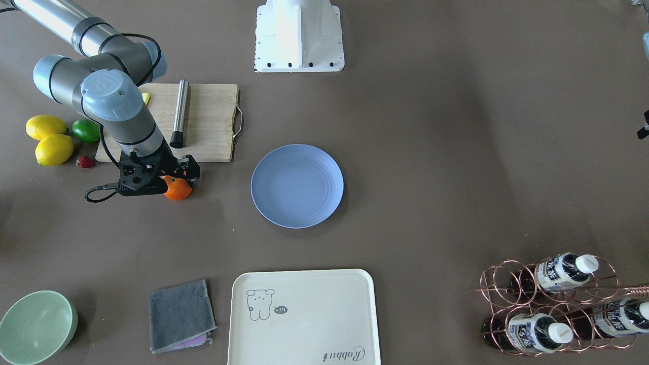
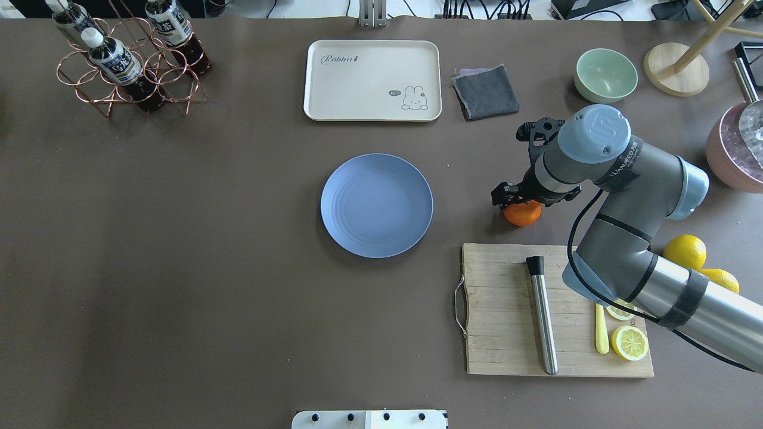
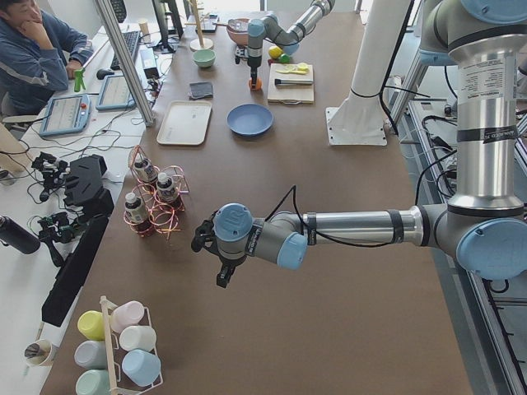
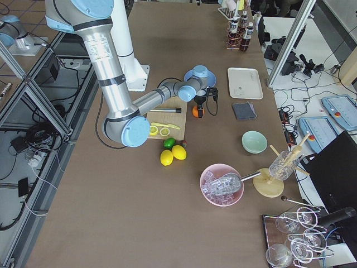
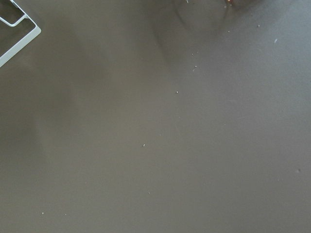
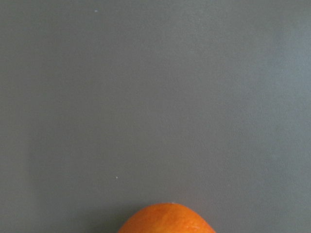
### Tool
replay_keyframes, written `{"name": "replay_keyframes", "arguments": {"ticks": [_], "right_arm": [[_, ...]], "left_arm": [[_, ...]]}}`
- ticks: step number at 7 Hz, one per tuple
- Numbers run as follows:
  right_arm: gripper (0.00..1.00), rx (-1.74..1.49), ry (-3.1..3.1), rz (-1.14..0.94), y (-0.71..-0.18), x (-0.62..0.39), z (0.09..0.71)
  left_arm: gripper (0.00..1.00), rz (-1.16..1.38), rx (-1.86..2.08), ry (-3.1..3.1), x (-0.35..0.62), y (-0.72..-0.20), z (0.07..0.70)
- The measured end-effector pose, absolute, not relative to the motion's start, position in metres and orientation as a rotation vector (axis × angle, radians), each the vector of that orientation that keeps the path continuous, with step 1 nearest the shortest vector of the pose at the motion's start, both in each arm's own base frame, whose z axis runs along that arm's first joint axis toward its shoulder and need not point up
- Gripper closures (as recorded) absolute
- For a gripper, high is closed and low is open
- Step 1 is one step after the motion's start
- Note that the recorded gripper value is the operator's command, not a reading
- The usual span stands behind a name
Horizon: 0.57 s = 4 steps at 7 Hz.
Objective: Pick orange to plate
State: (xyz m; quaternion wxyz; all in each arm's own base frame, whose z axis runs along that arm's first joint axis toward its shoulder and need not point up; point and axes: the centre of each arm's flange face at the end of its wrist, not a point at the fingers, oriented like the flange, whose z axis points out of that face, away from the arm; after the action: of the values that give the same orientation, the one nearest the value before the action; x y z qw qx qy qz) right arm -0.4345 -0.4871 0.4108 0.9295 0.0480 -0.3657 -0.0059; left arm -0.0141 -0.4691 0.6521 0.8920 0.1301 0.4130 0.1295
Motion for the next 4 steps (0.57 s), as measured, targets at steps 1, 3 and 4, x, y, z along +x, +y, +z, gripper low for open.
{"name": "replay_keyframes", "arguments": {"ticks": [1,3,4], "right_arm": [[0.99,0.092,-0.749,0.007,-0.48,-0.443,0.41],[1.0,0.098,-0.759,0.046,-0.474,-0.455,0.395],[1.0,0.107,-0.771,0.059,-0.481,-0.459,0.371]], "left_arm": [[0.02,0.269,0.27,0.858,-0.014,-0.47,0.651],[0.02,0.269,0.271,0.858,-0.014,-0.47,0.651],[0.02,0.269,0.271,0.858,-0.014,-0.47,0.651]]}}
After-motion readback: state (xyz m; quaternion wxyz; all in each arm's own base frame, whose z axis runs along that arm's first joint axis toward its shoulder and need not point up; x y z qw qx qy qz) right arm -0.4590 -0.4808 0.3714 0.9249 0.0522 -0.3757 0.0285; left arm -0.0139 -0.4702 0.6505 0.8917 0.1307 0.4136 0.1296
